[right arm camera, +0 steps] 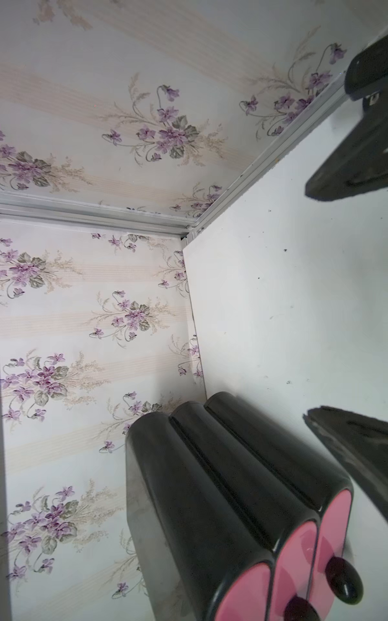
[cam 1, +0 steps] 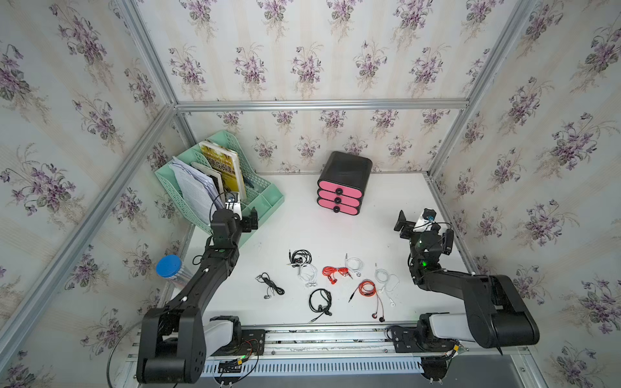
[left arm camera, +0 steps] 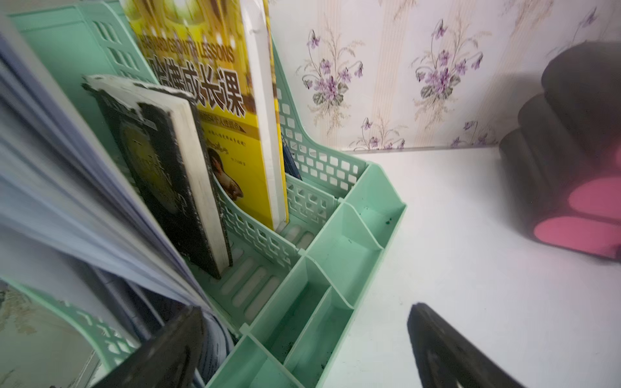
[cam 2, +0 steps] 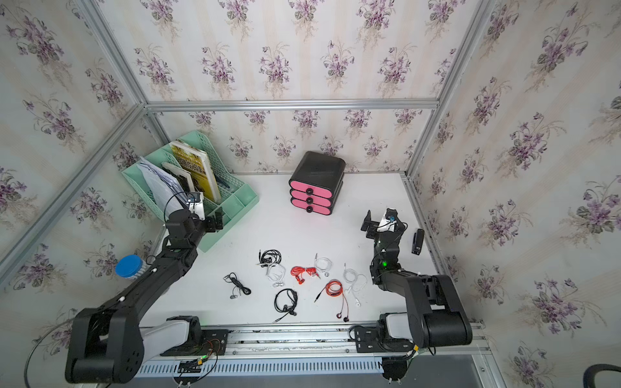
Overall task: Place the wired earphones into the drawer by color
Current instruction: Open the drawer in the storage box.
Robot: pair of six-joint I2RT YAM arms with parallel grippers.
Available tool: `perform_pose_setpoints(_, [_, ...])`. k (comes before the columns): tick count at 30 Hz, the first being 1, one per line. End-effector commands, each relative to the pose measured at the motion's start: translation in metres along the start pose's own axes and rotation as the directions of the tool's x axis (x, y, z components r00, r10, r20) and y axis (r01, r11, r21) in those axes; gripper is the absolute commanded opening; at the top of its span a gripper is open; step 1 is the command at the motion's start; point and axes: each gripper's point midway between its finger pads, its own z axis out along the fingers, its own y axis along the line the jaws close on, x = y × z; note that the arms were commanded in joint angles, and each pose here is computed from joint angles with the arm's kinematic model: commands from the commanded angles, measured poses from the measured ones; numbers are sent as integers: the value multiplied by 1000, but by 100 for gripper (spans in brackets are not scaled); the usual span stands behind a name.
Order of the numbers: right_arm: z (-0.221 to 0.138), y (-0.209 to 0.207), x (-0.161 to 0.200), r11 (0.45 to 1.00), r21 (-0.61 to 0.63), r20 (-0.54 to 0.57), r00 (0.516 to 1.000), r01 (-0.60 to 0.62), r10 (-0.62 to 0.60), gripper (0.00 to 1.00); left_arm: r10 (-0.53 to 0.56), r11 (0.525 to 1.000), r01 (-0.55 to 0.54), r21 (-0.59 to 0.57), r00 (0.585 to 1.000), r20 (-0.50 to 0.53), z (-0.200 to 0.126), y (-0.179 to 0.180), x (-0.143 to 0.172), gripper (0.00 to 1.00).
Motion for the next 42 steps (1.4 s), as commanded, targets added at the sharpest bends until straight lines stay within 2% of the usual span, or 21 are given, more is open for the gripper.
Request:
perform_pose_setpoints(1, [-2, -3, 8, 998, 29, -105, 993, -60, 62, 100, -151, 988, 147, -46, 983, -104, -17, 7, 10, 99])
perform_pose_setpoints(5, [-8, 9, -8, 988, -21, -142, 979, -151, 146, 98, -299, 953, 286, -103, 942, -152, -33, 12, 2, 99])
perform_pose_setpoints(8, [-14, 25, -15, 977, -99, -201, 965, -190, 167, 95, -312, 946, 323, 32, 931, -187, -37, -12, -7, 99])
perform_pose_setpoints(10, [-18, 36, -19, 966, -161, -228, 960, -203, 164, 100, -333, 924, 360, 132, 924, -190, -41, -30, -16, 99])
perform_pose_setpoints(12, [-23, 47, -21, 951, -218, -253, 954, -220, 162, 100, -360, 894, 401, 201, 908, -213, -42, -44, -22, 99])
perform_pose_setpoints(16, [-31, 64, -27, 921, -308, -281, 948, -238, 151, 100, -376, 832, 464, 304, 875, -305, -37, -79, -27, 99])
perform_pose_setpoints(21, [-36, 76, -28, 895, -368, -321, 938, -251, 131, 100, -362, 794, 478, 375, 868, -340, -31, -121, -36, 99])
perform_pose_setpoints(24, [-38, 81, -30, 882, -391, -332, 934, -264, 132, 100, -359, 767, 495, 408, 858, -367, -26, -147, -40, 99])
perform_pose_setpoints(31, [-39, 86, -32, 861, -396, -362, 916, -319, 173, 100, -327, 748, 498, 439, 852, -410, -8, -207, -42, 99])
perform_pose_setpoints(32, [-39, 86, -32, 862, -391, -367, 914, -323, 175, 100, -318, 746, 507, 432, 841, -438, 1, -218, -32, 99])
perform_pose_setpoints(36, [-40, 84, -30, 866, -378, -381, 908, -328, 178, 100, -324, 726, 532, 436, 823, -466, 16, -244, -28, 99])
perform_pose_setpoints(38, [-41, 84, -31, 865, -381, -377, 909, -327, 177, 100, -334, 712, 551, 434, 811, -481, 24, -254, -25, 99])
perform_pose_setpoints(42, [-42, 82, -31, 870, -372, -374, 910, -324, 180, 99, -375, 656, 602, 456, 784, -495, 40, -272, -25, 100])
